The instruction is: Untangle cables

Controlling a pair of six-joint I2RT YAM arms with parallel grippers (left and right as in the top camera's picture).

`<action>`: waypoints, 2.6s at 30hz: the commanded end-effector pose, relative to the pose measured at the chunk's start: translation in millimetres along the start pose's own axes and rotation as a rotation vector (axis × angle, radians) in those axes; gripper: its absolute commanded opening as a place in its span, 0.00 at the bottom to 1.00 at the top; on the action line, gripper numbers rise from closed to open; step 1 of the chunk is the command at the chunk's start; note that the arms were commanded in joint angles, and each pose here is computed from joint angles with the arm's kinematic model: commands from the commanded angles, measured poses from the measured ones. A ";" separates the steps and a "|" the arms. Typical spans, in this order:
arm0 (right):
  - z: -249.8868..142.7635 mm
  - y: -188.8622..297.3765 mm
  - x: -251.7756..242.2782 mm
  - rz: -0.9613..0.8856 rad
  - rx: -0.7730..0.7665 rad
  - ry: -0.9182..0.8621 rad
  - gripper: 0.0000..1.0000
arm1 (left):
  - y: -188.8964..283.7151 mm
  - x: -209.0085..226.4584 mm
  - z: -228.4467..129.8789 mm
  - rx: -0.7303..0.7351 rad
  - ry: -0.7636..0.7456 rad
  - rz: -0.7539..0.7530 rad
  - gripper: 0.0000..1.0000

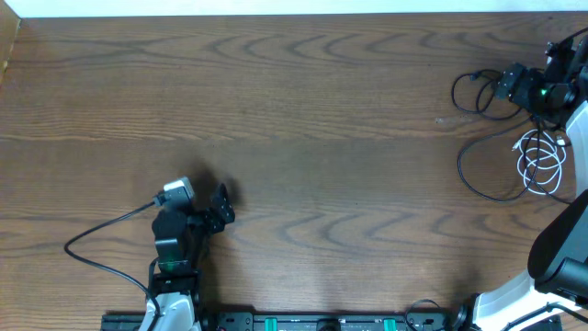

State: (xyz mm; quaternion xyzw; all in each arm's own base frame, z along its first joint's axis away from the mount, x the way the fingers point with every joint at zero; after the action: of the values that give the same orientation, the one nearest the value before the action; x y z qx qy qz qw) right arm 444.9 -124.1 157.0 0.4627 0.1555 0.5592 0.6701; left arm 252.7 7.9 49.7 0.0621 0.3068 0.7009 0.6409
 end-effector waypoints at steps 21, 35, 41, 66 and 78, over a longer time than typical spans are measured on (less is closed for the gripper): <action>0.6 -0.6 3.7 0.009 0.000 0.009 0.99 | 52.2 -13.1 33.0 -0.217 -0.052 -0.044 0.98; 0.6 -0.6 3.7 0.009 0.000 0.009 0.99 | 70.5 -36.6 53.4 -0.371 -0.327 -0.095 0.98; 0.8 -0.3 3.1 0.009 -0.001 0.008 0.99 | 70.3 -27.6 56.0 -0.381 -0.337 -0.027 0.98; 0.6 -0.4 3.6 0.009 0.000 0.009 0.99 | 70.2 -29.4 55.5 -0.379 -0.353 -0.036 0.98; 0.6 -0.4 3.7 0.010 0.000 0.009 0.99 | 70.2 -29.4 55.5 -0.379 -0.353 -0.036 0.98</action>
State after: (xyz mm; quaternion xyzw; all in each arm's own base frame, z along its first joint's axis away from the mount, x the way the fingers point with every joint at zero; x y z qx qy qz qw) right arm 444.6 -123.8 156.7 0.4633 0.1558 0.5594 0.6695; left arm 225.1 -3.6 154.4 0.0314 0.0445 0.7041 0.7080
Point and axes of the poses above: each gripper's point midway between its finger pads, its own y axis back along the fingers, its own x axis along the line the jaws close on, z = x × y, the point moved 2 cm from there along y, back along the fingers, and after that the axes turned 1 degree about -y, right-handed, at the moved point
